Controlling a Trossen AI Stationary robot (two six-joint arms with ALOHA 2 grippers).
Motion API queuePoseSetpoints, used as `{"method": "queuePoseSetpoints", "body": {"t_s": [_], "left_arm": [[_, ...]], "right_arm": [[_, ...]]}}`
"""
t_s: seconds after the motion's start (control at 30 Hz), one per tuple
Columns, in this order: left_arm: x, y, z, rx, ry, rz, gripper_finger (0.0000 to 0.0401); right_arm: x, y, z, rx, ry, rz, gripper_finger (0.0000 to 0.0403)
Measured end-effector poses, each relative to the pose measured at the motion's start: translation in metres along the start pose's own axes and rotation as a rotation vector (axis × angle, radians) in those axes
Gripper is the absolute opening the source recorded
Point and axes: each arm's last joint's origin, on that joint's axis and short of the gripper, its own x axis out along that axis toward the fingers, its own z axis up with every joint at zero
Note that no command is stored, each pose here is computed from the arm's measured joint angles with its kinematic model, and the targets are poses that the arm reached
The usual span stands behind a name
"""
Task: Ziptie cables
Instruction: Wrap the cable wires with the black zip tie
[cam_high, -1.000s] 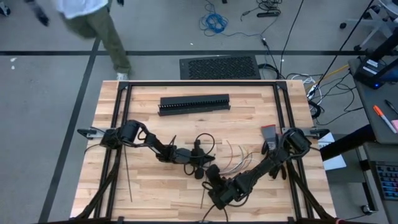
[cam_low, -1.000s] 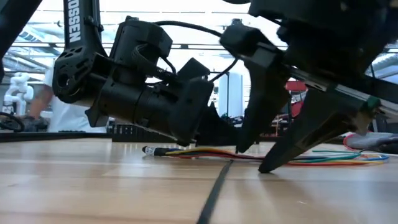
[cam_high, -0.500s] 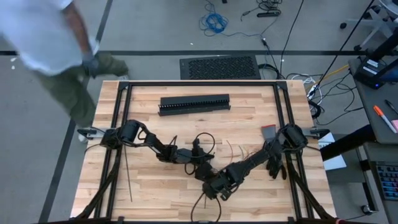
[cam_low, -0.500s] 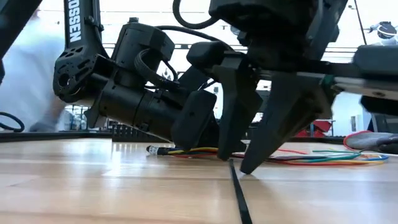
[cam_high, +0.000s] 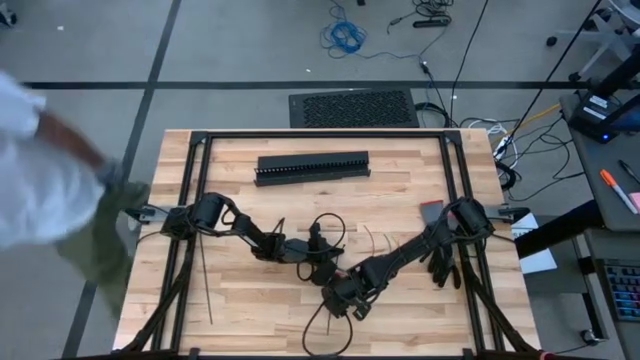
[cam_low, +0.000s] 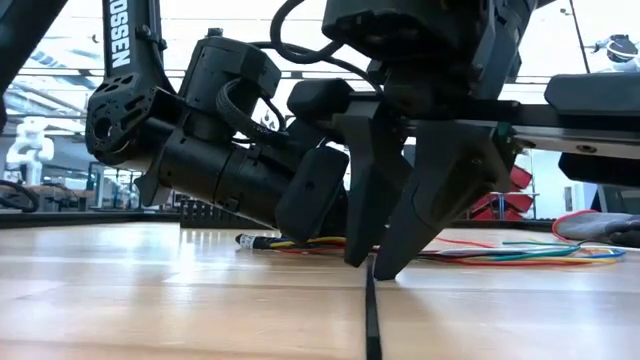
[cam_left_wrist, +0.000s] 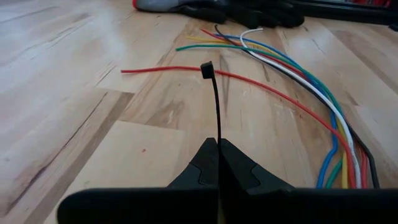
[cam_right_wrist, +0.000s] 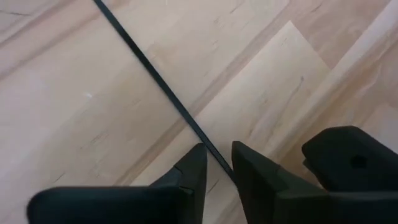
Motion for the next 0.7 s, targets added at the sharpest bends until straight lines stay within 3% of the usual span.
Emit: {"method": "queuePoseSetpoints", "body": {"t_s": [0.27, 0.7], "left_arm": [[0.0, 0.0, 0.0, 0.001, 0.003, 0.001, 0.0], [0.0, 0.0, 0.0, 0.002, 0.004, 0.002, 0.0]], "right_arm": [[0.001, -0.004, -0.002, 0.019, -0.017, 0.047, 0.0005], [-0.021, 0.005, 0.002, 0.058, 0.012, 0.016, 0.0]]}}
